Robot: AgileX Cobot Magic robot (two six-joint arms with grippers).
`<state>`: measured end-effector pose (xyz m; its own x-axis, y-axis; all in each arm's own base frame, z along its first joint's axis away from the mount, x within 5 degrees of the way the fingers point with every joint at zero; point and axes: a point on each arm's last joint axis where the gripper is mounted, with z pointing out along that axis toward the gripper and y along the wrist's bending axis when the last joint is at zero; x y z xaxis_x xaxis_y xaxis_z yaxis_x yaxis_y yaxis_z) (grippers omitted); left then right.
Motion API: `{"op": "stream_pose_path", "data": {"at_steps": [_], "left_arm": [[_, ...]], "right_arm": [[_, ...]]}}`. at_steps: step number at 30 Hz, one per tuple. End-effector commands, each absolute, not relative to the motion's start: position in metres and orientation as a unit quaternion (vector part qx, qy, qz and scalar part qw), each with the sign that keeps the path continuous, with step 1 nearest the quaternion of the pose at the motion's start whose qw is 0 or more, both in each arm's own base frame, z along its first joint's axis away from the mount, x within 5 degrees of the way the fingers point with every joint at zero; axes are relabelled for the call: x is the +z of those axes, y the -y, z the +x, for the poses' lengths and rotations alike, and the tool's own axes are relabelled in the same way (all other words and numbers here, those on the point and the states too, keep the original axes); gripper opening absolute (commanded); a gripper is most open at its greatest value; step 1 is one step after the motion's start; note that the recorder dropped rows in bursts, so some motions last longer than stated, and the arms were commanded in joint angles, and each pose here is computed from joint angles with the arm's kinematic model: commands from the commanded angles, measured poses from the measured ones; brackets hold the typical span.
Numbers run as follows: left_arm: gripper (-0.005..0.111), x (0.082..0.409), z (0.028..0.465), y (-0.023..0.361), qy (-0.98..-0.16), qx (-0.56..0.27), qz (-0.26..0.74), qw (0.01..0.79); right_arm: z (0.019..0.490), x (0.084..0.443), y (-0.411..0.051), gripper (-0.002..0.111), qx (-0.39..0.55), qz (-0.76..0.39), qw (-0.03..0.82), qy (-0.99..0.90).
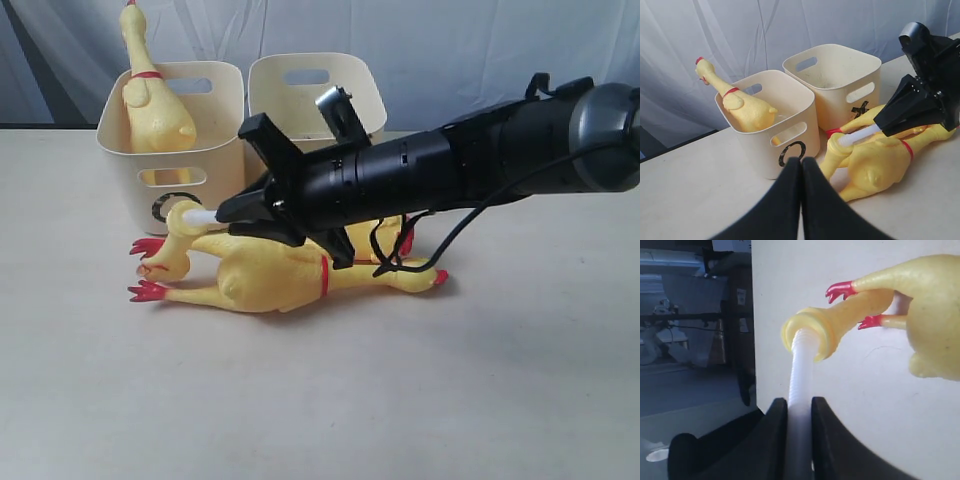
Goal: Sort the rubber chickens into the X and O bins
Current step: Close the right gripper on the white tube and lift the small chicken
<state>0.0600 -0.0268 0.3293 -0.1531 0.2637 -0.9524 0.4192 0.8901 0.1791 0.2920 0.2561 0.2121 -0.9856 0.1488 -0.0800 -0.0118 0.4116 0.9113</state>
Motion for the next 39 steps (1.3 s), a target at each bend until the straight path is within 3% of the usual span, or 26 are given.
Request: {"op": "stream_pose_path", "data": {"at_steps": [1, 7, 15, 23, 39], "left_arm": [[0.000, 0.329, 0.058, 0.027, -0.754, -0.069, 0.223, 0.614], [0.000, 0.329, 0.058, 0.027, -0.754, -0.069, 0.223, 0.614], [0.000, 0.329, 0.059, 0.027, -0.753, -0.069, 0.222, 0.616], [0.000, 0.330, 0.059, 0.027, -0.752, -0.069, 0.222, 0.617], [0.000, 0.330, 0.059, 0.027, -0.752, -0.069, 0.222, 0.617]], "right_arm": [[0.292, 0.228, -0.256, -0.001, 0.572, 0.064, 0.073, -0.815], [0.289, 0.243, -0.253, -0.001, 0.581, 0.064, 0.085, -0.807], [0.285, 0.222, -0.243, -0.001, 0.467, 0.033, 0.081, -0.880], [0.286, 0.223, -0.241, -0.001, 0.458, 0.030, 0.093, -0.883], [0.273, 0.276, -0.231, -0.001, 0.491, 0.012, 0.160, -0.856]]}}
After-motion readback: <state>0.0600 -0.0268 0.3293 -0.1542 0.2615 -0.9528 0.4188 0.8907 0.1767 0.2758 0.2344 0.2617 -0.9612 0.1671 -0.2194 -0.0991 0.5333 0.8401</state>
